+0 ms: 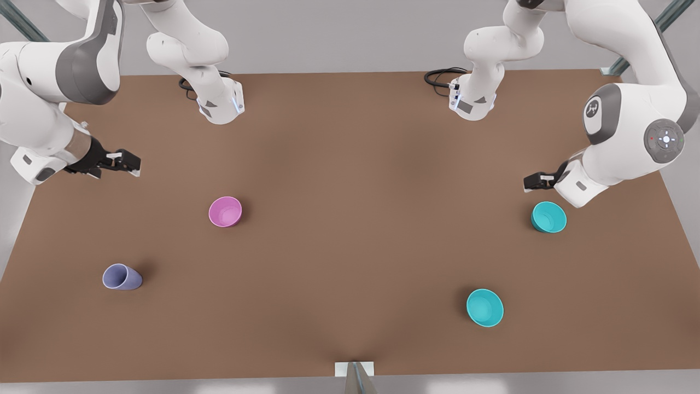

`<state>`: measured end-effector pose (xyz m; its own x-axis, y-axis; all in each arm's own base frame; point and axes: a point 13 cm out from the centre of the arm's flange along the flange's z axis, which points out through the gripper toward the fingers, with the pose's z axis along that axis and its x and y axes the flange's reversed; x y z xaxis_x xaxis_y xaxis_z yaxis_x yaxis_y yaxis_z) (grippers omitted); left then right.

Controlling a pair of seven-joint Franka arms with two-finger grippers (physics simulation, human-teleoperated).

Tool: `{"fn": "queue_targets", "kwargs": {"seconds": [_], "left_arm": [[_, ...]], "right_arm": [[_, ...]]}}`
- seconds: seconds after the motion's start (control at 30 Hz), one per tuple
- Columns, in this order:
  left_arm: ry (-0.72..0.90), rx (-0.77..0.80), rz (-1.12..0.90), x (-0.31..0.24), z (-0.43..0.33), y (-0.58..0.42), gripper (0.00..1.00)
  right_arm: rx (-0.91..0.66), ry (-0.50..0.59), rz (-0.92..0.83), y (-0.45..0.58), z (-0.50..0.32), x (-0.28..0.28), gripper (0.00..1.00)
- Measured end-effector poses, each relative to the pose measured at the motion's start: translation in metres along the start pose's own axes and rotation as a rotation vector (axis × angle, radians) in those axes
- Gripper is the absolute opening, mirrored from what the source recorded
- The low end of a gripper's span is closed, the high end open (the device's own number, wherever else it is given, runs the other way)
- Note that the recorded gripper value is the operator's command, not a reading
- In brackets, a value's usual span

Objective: Stack the blue bowl on the pink bowl

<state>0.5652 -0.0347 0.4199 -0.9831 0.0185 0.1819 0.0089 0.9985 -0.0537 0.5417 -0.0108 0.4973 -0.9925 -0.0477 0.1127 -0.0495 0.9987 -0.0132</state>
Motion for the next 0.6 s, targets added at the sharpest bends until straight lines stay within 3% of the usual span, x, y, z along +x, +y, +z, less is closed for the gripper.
{"fn": "queue_targets", "kwargs": {"seconds": [0.13, 0.37, 0.6], "left_arm": [[-0.002, 0.001, -0.011, -0.002, 0.002, 0.003, 1.00], [0.003, 0.003, -0.022, -0.005, 0.006, 0.004, 1.00], [0.003, 0.003, -0.030, -0.005, 0.006, 0.005, 1.00]], "right_arm": [[0.000, 0.018, -0.013, 0.004, 0.011, -0.001, 1.00], [-0.094, 0.279, -0.010, 0.034, 0.198, 0.038, 1.00], [-0.142, 0.218, 0.123, 0.017, 0.303, 0.033, 1.00]]}}
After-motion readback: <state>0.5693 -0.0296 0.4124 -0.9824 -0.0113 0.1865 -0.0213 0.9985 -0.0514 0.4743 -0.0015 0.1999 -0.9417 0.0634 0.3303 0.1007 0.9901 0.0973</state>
